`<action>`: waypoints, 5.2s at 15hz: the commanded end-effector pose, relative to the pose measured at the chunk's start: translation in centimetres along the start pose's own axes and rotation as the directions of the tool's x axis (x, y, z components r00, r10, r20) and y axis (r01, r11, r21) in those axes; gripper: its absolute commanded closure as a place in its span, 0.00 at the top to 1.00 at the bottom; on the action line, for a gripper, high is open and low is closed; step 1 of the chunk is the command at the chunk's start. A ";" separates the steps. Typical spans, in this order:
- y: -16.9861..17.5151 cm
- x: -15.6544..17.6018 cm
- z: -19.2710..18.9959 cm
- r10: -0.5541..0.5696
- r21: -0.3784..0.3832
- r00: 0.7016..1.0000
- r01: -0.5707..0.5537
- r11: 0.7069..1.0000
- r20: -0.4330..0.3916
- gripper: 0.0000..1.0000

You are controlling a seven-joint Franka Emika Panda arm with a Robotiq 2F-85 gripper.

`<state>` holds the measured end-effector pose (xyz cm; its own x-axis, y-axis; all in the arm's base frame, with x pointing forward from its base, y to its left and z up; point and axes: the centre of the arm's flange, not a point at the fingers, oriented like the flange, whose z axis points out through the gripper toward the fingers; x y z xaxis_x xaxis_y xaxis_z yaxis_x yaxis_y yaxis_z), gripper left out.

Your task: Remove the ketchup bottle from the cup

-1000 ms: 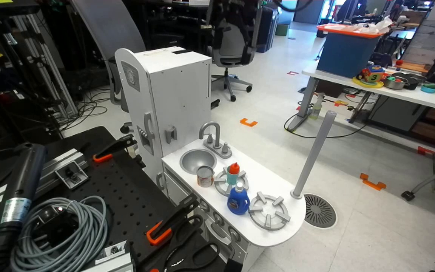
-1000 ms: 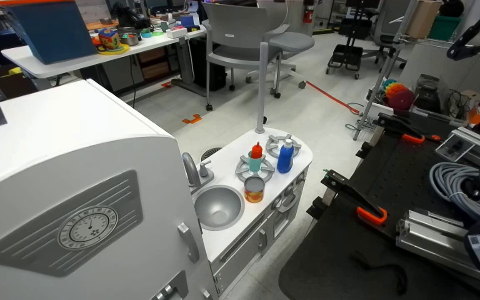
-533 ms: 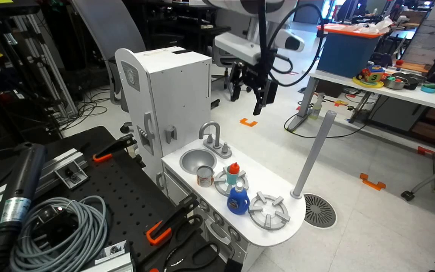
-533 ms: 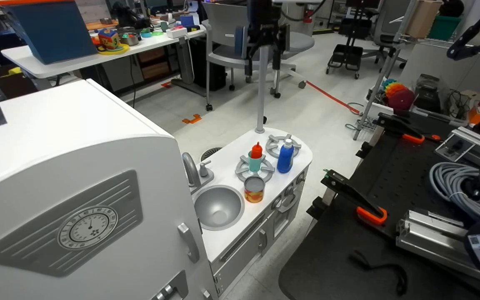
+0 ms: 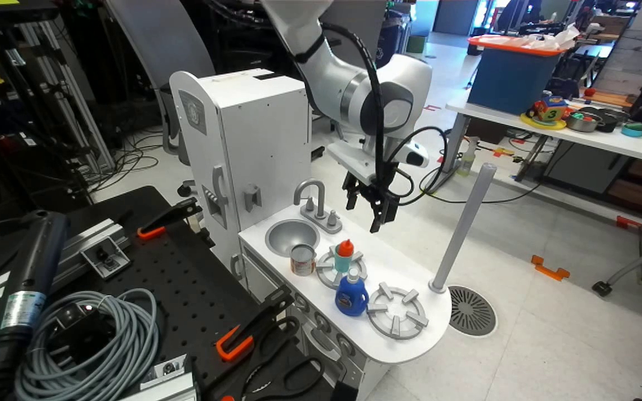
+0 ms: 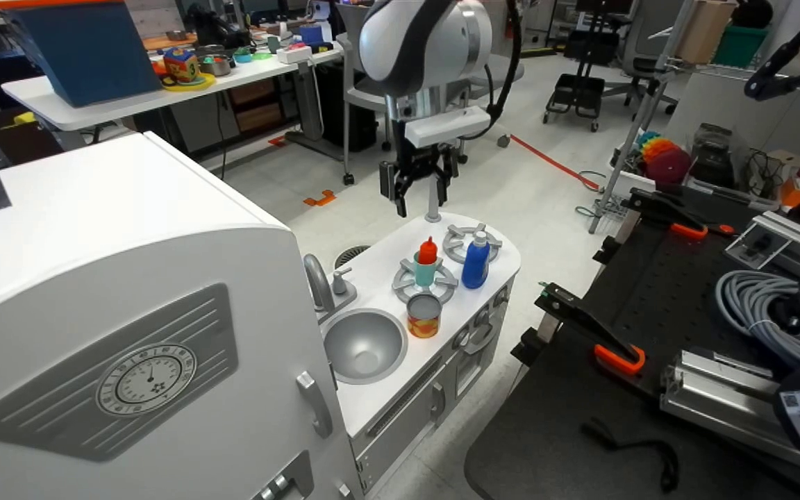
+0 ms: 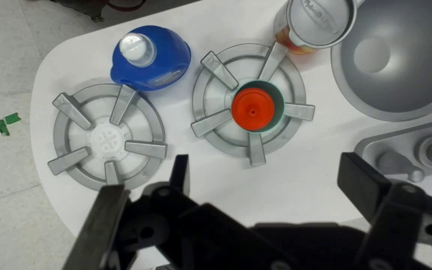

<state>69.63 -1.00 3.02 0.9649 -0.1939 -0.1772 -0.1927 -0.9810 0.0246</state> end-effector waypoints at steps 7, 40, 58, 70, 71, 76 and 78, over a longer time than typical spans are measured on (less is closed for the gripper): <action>-2.9 2.2 9.1 -0.049 -0.036 0.998 0.051 0.998 0.048 1.00; -1.2 -3.1 4.9 0.044 0.009 0.998 -0.045 0.999 0.054 0.13; 7.1 1.4 -8.6 0.278 0.182 0.960 -0.268 0.946 -0.029 0.13; 7.1 9.8 0.5 0.286 0.169 0.958 -0.278 0.946 -0.026 0.13; 6.8 10.1 1.2 0.283 0.167 0.959 -0.277 0.946 -0.012 0.13; 6.3 11.7 3.7 0.279 0.144 0.959 -0.282 0.949 0.036 0.13; 6.2 12.2 4.4 0.272 0.134 0.961 -0.275 0.952 0.043 0.13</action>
<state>73.99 -8.76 -1.00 0.8717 -0.4488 -0.1968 -0.4701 -0.8793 -0.0766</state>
